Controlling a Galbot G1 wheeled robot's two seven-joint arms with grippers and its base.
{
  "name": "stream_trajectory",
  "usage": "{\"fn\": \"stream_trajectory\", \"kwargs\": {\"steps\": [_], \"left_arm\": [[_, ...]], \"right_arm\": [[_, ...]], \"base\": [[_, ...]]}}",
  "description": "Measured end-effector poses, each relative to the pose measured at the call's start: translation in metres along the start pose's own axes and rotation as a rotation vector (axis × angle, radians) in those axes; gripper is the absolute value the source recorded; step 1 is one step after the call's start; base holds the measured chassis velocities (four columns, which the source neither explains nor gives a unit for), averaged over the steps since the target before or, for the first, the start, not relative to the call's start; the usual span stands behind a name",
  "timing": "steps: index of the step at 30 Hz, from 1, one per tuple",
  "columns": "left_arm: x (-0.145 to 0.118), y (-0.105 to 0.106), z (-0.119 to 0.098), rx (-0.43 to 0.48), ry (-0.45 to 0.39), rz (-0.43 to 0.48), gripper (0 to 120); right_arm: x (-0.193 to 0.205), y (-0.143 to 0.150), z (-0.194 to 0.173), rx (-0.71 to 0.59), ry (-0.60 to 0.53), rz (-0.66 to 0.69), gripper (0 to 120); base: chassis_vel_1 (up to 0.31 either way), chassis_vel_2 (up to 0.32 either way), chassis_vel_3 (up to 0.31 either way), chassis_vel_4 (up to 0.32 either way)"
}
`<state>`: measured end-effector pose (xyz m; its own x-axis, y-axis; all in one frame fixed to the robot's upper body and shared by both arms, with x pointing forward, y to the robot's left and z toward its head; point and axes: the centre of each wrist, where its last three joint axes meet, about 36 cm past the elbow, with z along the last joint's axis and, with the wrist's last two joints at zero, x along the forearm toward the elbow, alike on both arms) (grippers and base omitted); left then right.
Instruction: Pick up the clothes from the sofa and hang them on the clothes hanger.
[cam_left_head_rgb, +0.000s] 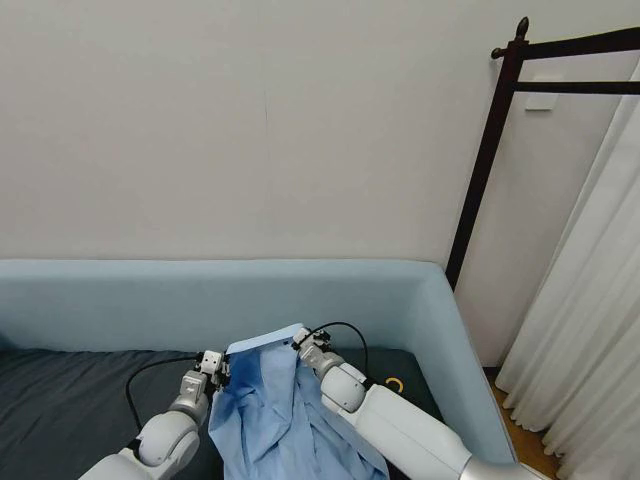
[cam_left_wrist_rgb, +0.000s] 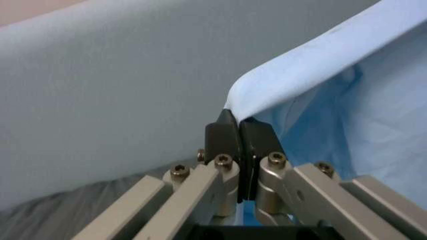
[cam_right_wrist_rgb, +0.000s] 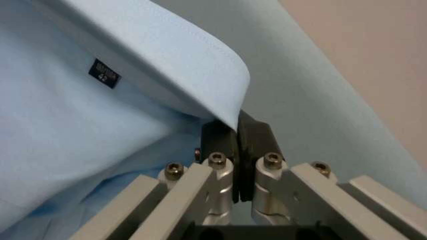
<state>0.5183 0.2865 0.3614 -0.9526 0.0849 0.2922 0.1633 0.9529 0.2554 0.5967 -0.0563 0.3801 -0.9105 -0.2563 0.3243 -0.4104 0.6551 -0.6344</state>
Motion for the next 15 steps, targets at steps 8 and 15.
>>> {"fn": "stream_trajectory", "kwargs": {"steps": [8, 15], "left_arm": [[-0.016, 0.010, 0.002, -0.043, 0.033, -0.022, 0], [-0.024, 0.001, 0.021, -0.050, 0.055, -0.005, 0]], "right_arm": [[0.013, -0.001, 0.032, -0.040, 0.002, -0.012, 14], [0.039, -0.011, 0.101, -0.113, 0.026, -0.028, 43]], "base": [[0.000, 0.000, 0.000, 0.000], [0.000, 0.000, 0.000, 0.000]]}}
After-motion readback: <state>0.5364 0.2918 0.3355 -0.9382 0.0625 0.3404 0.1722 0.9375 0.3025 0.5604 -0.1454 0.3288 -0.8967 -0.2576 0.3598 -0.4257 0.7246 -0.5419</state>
